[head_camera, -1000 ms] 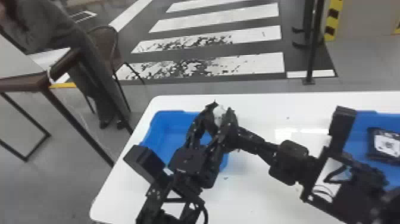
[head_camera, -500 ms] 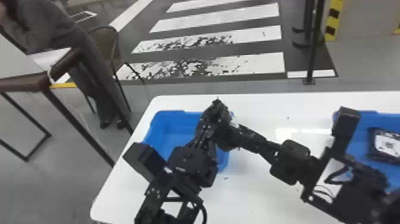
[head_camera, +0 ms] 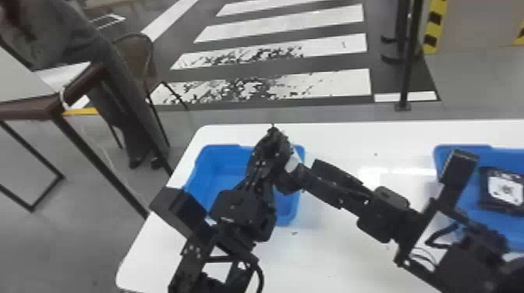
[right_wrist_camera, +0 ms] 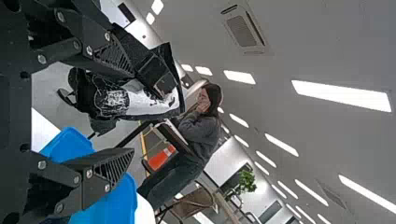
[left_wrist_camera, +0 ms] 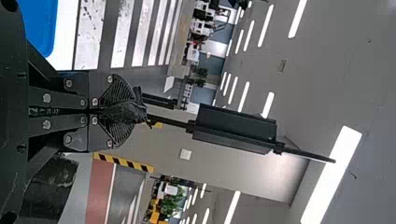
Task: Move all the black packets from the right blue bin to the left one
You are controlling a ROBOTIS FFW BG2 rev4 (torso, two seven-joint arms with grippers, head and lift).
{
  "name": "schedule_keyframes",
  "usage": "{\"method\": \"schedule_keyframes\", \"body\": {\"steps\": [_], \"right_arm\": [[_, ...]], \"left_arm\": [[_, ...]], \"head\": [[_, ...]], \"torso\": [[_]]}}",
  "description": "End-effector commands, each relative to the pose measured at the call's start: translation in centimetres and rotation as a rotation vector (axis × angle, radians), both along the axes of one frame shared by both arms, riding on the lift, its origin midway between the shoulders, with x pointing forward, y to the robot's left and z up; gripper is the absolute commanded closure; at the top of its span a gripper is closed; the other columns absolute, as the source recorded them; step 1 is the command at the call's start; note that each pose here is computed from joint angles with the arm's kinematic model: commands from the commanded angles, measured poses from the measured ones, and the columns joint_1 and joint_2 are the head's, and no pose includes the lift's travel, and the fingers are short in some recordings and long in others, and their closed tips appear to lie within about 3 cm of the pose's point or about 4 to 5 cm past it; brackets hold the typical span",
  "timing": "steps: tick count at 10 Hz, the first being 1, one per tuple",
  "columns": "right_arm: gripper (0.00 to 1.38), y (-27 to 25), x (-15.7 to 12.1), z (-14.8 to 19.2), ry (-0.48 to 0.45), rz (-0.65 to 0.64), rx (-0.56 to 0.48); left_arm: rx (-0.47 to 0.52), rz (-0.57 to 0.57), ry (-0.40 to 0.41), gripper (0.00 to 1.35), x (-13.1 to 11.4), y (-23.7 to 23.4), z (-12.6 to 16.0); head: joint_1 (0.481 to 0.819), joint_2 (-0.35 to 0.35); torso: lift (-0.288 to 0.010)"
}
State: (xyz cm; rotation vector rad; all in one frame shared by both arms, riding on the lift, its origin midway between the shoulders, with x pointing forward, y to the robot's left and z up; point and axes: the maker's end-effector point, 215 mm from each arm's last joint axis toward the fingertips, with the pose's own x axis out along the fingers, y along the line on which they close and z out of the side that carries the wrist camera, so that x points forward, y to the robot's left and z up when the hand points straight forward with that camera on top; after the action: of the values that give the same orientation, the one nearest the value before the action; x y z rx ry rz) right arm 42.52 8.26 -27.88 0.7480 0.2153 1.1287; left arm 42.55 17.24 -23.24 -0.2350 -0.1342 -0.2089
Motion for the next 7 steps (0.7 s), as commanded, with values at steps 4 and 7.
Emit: {"method": "schedule_keyframes", "body": {"steps": [4, 7], "right_arm": [[0.15, -0.6, 0.0, 0.0, 0.028, -0.02, 0.043], [0.15, -0.9, 0.0, -0.1, 0.046, -0.027, 0.059]], "left_arm": [[0.188, 0.155, -0.033, 1.21, 5.6, 4.9, -3.5], [0.442, 0.256, -0.034, 1.21, 10.5, 8.8, -6.2]], "head": [[0.695, 0.337], [0.695, 0.35]], "torso": [[-0.14], [-0.14]]}}
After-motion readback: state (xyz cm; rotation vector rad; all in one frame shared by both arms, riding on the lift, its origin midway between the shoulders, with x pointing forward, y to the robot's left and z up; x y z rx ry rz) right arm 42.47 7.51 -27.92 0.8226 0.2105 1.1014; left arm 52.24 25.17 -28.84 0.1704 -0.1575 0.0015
